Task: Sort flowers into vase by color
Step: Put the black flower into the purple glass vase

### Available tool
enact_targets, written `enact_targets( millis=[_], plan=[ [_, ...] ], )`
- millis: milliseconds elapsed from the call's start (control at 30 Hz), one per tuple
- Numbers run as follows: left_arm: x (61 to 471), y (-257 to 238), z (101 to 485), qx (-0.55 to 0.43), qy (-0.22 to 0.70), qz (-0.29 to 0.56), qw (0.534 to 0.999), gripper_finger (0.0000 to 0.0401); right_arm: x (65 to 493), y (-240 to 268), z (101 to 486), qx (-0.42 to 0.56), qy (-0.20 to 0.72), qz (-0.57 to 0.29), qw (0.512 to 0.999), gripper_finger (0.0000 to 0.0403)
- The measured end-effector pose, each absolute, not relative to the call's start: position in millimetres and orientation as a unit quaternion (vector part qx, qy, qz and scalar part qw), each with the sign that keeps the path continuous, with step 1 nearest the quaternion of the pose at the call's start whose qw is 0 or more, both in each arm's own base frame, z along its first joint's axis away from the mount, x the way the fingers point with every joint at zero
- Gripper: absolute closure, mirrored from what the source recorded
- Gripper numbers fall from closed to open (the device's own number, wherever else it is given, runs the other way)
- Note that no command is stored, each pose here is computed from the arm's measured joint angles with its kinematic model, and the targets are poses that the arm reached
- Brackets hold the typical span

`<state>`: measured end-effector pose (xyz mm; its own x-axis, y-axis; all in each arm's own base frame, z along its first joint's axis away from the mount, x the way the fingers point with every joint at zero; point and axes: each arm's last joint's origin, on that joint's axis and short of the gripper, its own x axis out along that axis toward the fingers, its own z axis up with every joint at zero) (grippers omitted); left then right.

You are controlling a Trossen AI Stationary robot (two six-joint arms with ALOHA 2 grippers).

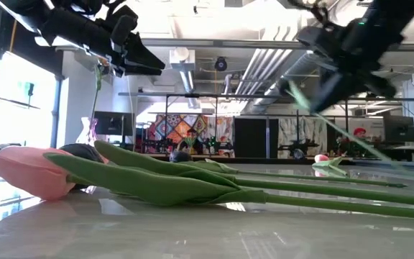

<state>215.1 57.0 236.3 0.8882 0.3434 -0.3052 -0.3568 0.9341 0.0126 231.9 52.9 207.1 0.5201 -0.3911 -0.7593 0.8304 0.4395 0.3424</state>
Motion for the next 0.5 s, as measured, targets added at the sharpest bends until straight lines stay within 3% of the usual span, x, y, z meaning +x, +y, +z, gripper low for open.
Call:
enact_targets(
  millis=[500],
  plan=[
    [217.9, 40.7, 233.8, -0.031, 0.165, 0.146, 0.975, 0.0222, 278.6, 6.1, 239.2, 0.208, 0.177, -0.281, 0.92, 0.0403]
  ],
)
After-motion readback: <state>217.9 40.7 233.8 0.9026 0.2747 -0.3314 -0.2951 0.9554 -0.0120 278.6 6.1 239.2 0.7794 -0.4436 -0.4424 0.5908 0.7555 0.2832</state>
